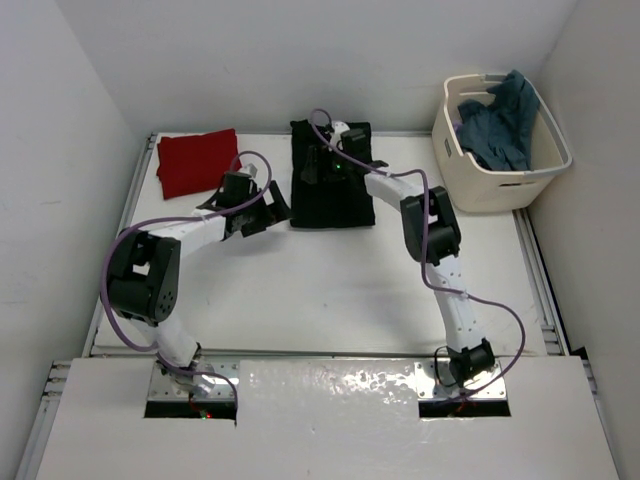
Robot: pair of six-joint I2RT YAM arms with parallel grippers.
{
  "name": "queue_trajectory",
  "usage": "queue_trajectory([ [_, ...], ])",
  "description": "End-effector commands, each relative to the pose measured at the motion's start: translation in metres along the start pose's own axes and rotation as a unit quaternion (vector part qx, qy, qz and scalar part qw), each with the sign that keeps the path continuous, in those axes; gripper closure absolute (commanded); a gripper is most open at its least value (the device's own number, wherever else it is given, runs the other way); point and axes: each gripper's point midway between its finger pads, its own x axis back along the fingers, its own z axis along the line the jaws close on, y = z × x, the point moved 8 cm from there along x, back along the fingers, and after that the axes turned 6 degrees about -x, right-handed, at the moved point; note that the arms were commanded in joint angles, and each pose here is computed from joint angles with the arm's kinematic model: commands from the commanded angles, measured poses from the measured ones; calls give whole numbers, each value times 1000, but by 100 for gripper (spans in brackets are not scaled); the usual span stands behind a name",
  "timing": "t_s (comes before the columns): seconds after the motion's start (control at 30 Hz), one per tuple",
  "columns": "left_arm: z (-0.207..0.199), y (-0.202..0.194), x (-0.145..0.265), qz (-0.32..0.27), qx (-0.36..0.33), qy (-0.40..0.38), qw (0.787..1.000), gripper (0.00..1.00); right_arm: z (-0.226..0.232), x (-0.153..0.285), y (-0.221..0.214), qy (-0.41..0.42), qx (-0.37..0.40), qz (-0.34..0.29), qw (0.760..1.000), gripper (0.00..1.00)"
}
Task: Fold and stack the t-shirts
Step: Fold the folded rectangular tshirt in 1/3 of the way, then grab one side of the 2/3 rectangular tshirt with both arms
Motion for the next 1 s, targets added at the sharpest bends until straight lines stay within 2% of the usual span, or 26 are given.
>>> queue_trajectory([
  [0.0,-12,19,9,-43,-11,-25,999,0,-8,3,59,-42,19,-102,994,1],
  [0.1,-13,18,8,-39,-15,-30,999,0,-20,9,68,-37,-3,-109,993,1],
  [0.17,-14,22,6,-41,-18,-32,998,0,-5,27,82,-17,13,-118,993,1],
  [0.2,-13,22,2,-37,-21,-31,999,0,-8,32,67,-19,20,-100,995,1],
  [0.23,-17,28,1,-42,-23,-37,998,0,8,55,88,-7,34,-126,991,1],
  [0.27,-17,27,-5,-34,-25,-40,998,0,4,62,74,-23,36,-112,993,1],
  [0.33,-26,34,-11,-40,-34,-47,998,0,20,99,92,-32,52,-137,989,1],
  [0.37,-24,32,-18,-35,-35,-41,998,0,9,107,72,-68,40,-122,989,1],
  [0.43,-28,33,-29,-26,-38,-47,998,0,16,141,77,-84,35,-136,987,1],
  [0.47,-28,32,-34,-21,-39,-46,998,1,2,148,53,-112,6,-113,987,1],
  [0.57,-29,29,-50,-6,-43,-46,998,15,-6,181,21,-142,-33,-96,985,1],
  [0.67,-25,24,-60,6,-42,-40,998,25,-16,194,-6,-171,-39,-69,982,1],
  [0.7,-25,22,-62,10,-42,-39,998,31,-17,199,-10,-177,-39,-58,982,1],
  [0.83,-17,11,-70,28,-42,-20,999,40,-22,202,-28,-190,-71,-34,979,1],
  [0.97,-10,0,-81,48,-38,-12,998,55,-31,197,-50,-195,-116,-20,974,1],
])
